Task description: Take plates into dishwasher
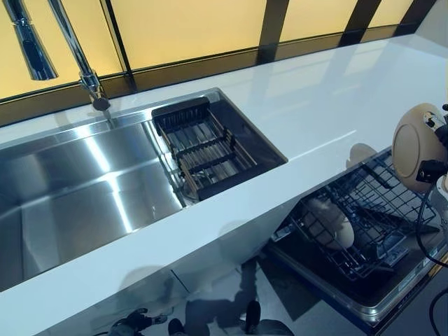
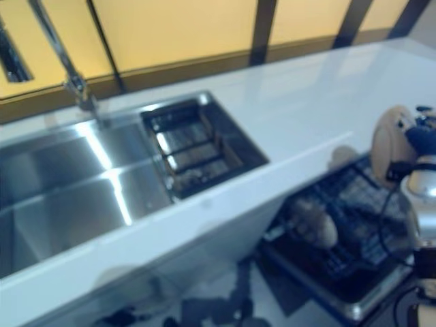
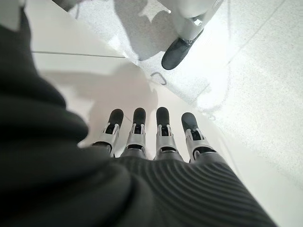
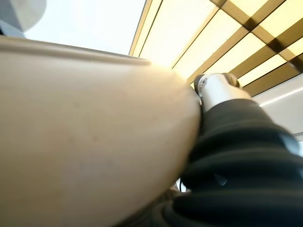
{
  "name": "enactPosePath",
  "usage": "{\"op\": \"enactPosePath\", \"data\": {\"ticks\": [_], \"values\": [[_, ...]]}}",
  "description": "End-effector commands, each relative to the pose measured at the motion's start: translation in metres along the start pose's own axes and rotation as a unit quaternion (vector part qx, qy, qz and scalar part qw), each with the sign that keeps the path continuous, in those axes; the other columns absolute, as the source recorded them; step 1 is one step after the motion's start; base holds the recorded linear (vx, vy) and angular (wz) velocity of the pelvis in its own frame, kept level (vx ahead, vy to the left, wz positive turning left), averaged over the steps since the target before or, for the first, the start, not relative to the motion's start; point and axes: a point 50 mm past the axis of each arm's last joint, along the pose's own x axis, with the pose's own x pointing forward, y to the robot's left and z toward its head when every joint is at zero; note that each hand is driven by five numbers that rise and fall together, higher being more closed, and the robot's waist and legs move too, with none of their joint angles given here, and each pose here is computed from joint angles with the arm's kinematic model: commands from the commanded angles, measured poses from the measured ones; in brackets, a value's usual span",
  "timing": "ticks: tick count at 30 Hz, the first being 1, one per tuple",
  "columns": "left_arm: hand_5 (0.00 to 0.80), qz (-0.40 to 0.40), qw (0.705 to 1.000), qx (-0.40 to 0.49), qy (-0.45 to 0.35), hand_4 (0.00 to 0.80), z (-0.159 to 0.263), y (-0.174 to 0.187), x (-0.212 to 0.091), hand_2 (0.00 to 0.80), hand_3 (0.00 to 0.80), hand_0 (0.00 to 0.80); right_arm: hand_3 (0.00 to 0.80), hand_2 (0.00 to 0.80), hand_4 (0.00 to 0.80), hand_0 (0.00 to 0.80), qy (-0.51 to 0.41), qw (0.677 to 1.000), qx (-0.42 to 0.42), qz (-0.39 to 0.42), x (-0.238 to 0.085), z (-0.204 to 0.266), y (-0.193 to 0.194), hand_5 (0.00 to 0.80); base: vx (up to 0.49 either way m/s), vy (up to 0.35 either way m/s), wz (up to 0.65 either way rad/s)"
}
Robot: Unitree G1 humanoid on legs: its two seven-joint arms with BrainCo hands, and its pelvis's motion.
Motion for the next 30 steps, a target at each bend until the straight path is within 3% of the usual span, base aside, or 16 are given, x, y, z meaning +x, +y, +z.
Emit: {"op": "enactPosePath", "data": {"ticks": [1, 17, 30], "values": [[0.000, 0.014, 1.000, -0.012, -0.019, 0.000, 0.016, 0.006, 0.003, 0.000, 0.000, 0.000, 0.800, 0.800, 0.800, 0.800, -0.055, 0.998, 0.003, -0.043, 0.010, 0.026, -0.023, 0.800, 0.000, 0.000, 0.00], [0.000, 0.009, 0.999, -0.029, -0.022, 0.000, 0.016, 0.002, 0.003, 0.000, 0.000, 0.000, 0.800, 0.800, 0.800, 0.800, -0.016, 0.997, -0.003, -0.079, 0.001, -0.002, -0.042, 0.800, 0.000, 0.000, 0.00], [0.000, 0.013, 0.999, -0.023, -0.035, 0.000, 0.023, 0.006, 0.004, 0.000, 0.000, 0.000, 0.800, 0.800, 0.800, 0.800, 0.039, 0.997, -0.027, -0.056, -0.006, -0.035, -0.043, 0.800, -0.025, -0.025, -0.05]]}}
